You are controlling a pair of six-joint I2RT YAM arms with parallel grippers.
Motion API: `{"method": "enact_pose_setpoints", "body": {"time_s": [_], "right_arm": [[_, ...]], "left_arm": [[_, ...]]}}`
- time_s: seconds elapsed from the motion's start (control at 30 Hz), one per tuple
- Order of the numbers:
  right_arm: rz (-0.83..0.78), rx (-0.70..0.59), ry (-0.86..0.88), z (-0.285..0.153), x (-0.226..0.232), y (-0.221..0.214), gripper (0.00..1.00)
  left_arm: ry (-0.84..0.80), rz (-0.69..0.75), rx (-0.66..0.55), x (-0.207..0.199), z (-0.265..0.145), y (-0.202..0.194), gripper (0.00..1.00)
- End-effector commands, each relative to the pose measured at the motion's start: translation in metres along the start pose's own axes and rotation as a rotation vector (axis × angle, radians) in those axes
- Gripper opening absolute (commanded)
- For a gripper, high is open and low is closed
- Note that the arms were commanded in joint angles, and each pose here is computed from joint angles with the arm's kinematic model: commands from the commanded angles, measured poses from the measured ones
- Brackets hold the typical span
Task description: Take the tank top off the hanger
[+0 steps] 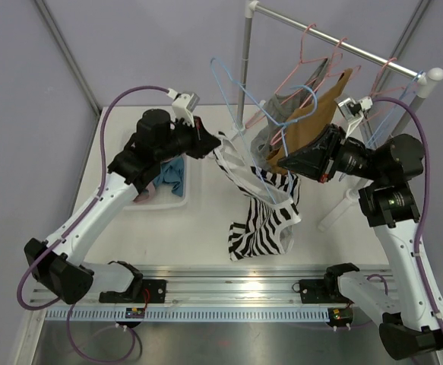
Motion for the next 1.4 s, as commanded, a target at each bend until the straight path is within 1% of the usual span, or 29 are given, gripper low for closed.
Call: {"method": "enact_pose_setpoints", "body": {"time_s": [0.0,0.07,0.13,0.17,0.23,0.27,0.3,0.33,0.37,0.4,0.43,0.47,0.5,0.53,0.6,0.63,0.7,0.73,0.77,0.8,0.83,0.9,1.0,1.07,1.1,1.13,1.23,1.27,1.37], "right_arm": [[-0.235,-0.263,0.100,0.014,0.021,0.044,0.00],[-0.290,-0.321,0.132,0.020,0.018,0.046,0.00],[-0.377,-0.404,0.156,0.024,0.020,0.055,0.00],[-0.420,-0.435,0.144,0.024,0.020,0.060,0.00],[-0.461,-0.529,0.083,0.021,0.020,0.069,0.00],[-0.526,-0.578,0.041,0.019,0.018,0.072,0.00],[-0.563,-0.668,0.001,0.011,0.024,0.077,0.00],[-0.579,-0.693,-0.031,0.009,0.018,0.074,0.00],[-0.665,-0.722,-0.065,0.006,0.016,0.074,0.00],[-0.669,-0.734,-0.084,0.002,0.018,0.073,0.00],[-0.648,-0.737,-0.117,0.000,0.018,0.073,0.00],[-0.546,-0.690,-0.210,0.000,0.006,0.068,0.00],[-0.498,-0.661,-0.247,-0.003,0.009,0.066,0.00],[-0.489,-0.651,-0.266,-0.008,0.028,0.074,0.00],[-0.385,-0.572,-0.396,-0.020,0.039,0.068,0.00],[-0.370,-0.554,-0.444,-0.026,0.043,0.064,0.00],[-0.272,-0.527,-0.566,-0.042,0.047,0.049,0.00],[-0.236,-0.552,-0.606,-0.050,0.059,0.048,0.00],[-0.157,-0.537,-0.714,-0.060,0.055,0.036,0.00],[-0.147,-0.561,-0.739,-0.070,0.067,0.033,0.00],[-0.124,-0.561,-0.768,-0.076,0.071,0.028,0.00],[-0.071,-0.550,-0.842,-0.087,0.073,0.014,0.00],[-0.033,-0.537,-0.881,-0.093,0.073,0.005,0.00],[0.004,-0.514,-0.882,-0.089,0.069,0.003,0.00],[0.013,-0.502,-0.874,-0.087,0.067,0.004,0.00],[0.020,-0.480,-0.845,-0.082,0.067,0.004,0.00],[0.054,-0.458,-0.855,-0.074,0.056,0.011,0.00],[0.052,-0.462,-0.850,-0.071,0.053,0.015,0.00],[0.050,-0.479,-0.844,-0.064,0.043,0.023,0.00]], "left_arm": [[-0.417,0.120,-0.047,-0.041,-0.030,0.000,0.00],[-0.537,0.174,-0.006,-0.047,-0.032,-0.022,0.00],[-0.484,0.207,0.022,-0.050,-0.031,-0.035,0.00],[-0.326,0.184,0.041,-0.034,-0.023,-0.044,0.00],[-0.213,0.127,0.080,-0.020,-0.017,-0.056,0.00],[-0.195,0.121,0.092,-0.016,-0.015,-0.061,0.00],[-0.213,0.109,0.129,-0.013,-0.013,-0.074,0.00],[-0.246,0.092,0.117,-0.016,-0.013,-0.076,0.00],[-0.290,0.076,0.124,-0.019,-0.013,-0.081,0.00],[-0.285,0.055,0.134,-0.015,-0.012,-0.092,0.00],[-0.266,0.026,0.122,-0.014,-0.012,-0.092,0.00],[-0.190,0.013,0.108,-0.007,-0.010,-0.093,0.00],[-0.131,0.001,0.102,-0.002,-0.008,-0.092,0.00],[0.015,-0.036,0.114,0.012,-0.004,-0.096,0.00],[0.113,-0.052,0.128,0.020,-0.002,-0.097,0.00],[0.168,-0.065,0.125,0.025,-0.001,-0.096,0.00],[0.198,-0.072,0.130,0.029,0.002,-0.099,0.00],[0.211,-0.078,0.132,0.030,0.003,-0.100,0.00],[0.229,-0.080,0.130,0.032,0.004,-0.100,0.00],[0.236,-0.081,0.141,0.033,0.005,-0.102,0.00],[0.237,-0.080,0.149,0.034,0.006,-0.103,0.05],[0.227,-0.084,0.158,0.033,0.006,-0.104,0.09],[0.202,-0.086,0.166,0.028,0.003,-0.102,0.24],[0.200,-0.086,0.173,0.026,-0.001,-0.100,0.48],[0.208,-0.082,0.192,0.025,-0.006,-0.101,0.55],[0.215,-0.072,0.191,0.024,-0.008,-0.099,0.67],[0.243,-0.046,0.186,0.020,-0.025,-0.094,0.87],[0.254,-0.039,0.177,0.019,-0.030,-0.091,0.99],[0.283,-0.024,0.163,0.016,-0.051,-0.084,0.99]]}}
Point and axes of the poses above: each gripper's point midway between its finger pads, its own z axis out along the fingers, its own x axis along the line the jaws close on, y = z × x, the point moved 8 cm from there along -z, back along the fingers
